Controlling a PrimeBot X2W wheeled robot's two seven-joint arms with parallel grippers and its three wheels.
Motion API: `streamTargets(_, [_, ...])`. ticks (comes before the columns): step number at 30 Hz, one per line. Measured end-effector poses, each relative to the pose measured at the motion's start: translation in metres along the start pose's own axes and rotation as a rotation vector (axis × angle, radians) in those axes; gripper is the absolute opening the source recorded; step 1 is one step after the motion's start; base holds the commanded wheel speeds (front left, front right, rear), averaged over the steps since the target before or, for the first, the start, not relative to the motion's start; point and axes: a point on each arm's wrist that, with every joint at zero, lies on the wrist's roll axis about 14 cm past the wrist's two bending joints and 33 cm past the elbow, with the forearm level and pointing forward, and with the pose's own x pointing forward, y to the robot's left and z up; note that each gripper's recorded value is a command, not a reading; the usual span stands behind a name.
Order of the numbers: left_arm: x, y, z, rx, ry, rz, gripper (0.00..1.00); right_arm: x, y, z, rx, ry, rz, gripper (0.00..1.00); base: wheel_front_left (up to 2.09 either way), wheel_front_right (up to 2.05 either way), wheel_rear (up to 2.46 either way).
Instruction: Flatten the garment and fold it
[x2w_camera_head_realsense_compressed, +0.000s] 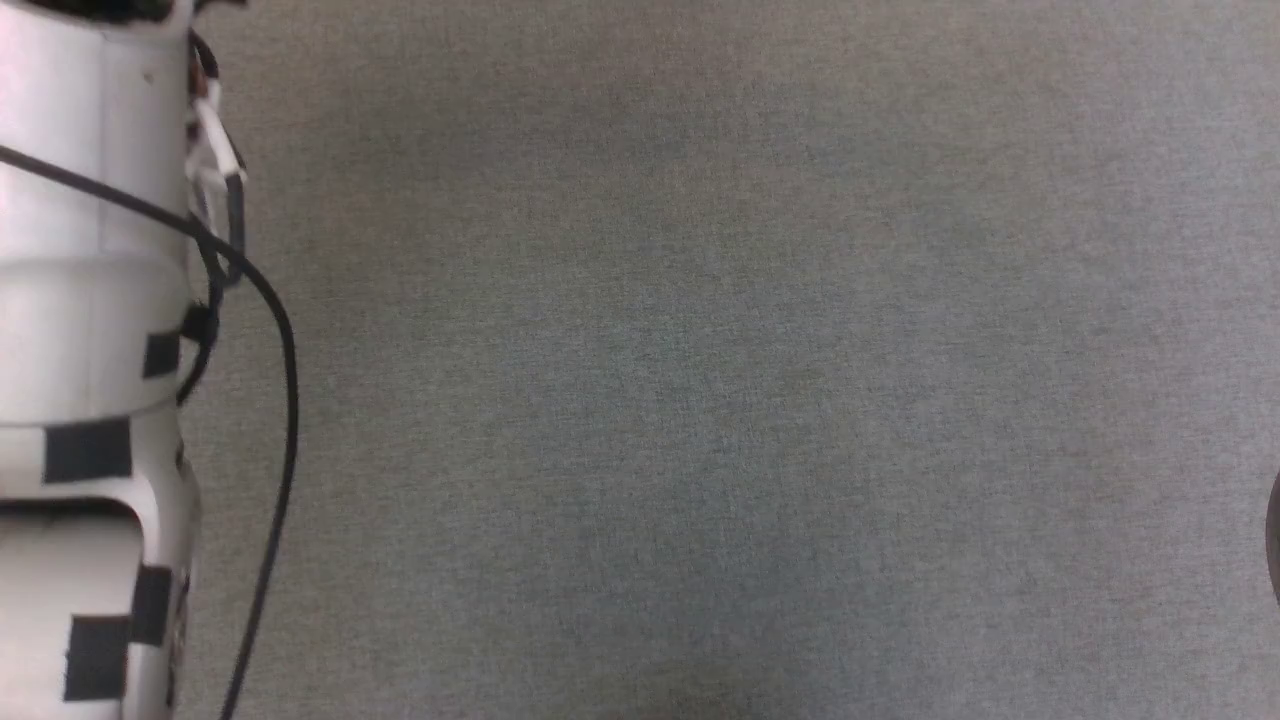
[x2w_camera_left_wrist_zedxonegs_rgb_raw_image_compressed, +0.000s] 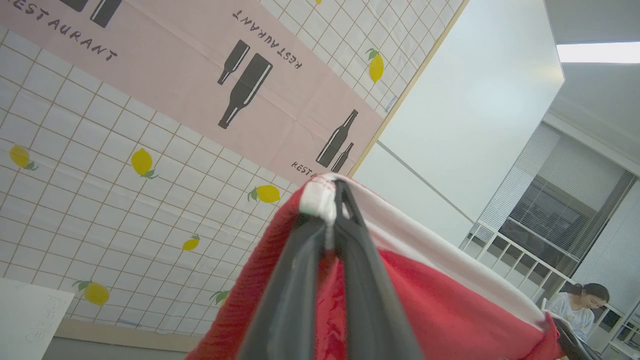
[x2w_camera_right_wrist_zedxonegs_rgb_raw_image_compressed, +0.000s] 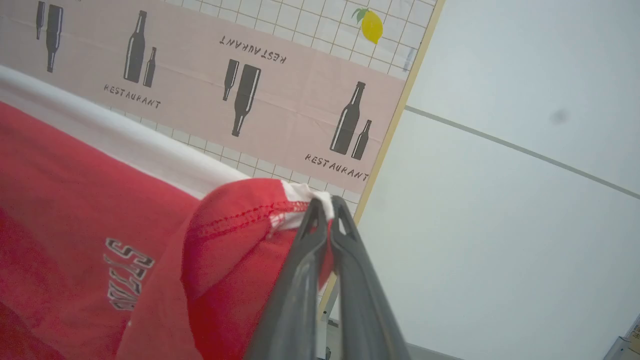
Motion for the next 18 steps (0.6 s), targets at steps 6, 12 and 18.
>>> streamTargets(6, [-0.063,0.04,-0.061,0.057,0.243,0.104,0.0,-0.042,0.036,-0.055,0.032,0.177,0.115,0.0,0.0,0.0,0.0])
streamTargets(12, [-0.185,0.064,-0.127,0.066,0.576,0.223,0.0,-0.141,0.073,-0.12,0.128,0.463,0.245,0.0,0.0,0.0,0.0])
streamTargets(18, [-0.302,0.054,-0.151,-0.015,0.816,0.348,0.0,-0.245,0.09,-0.144,0.211,0.71,0.324,0.0,0.0,0.0,0.0])
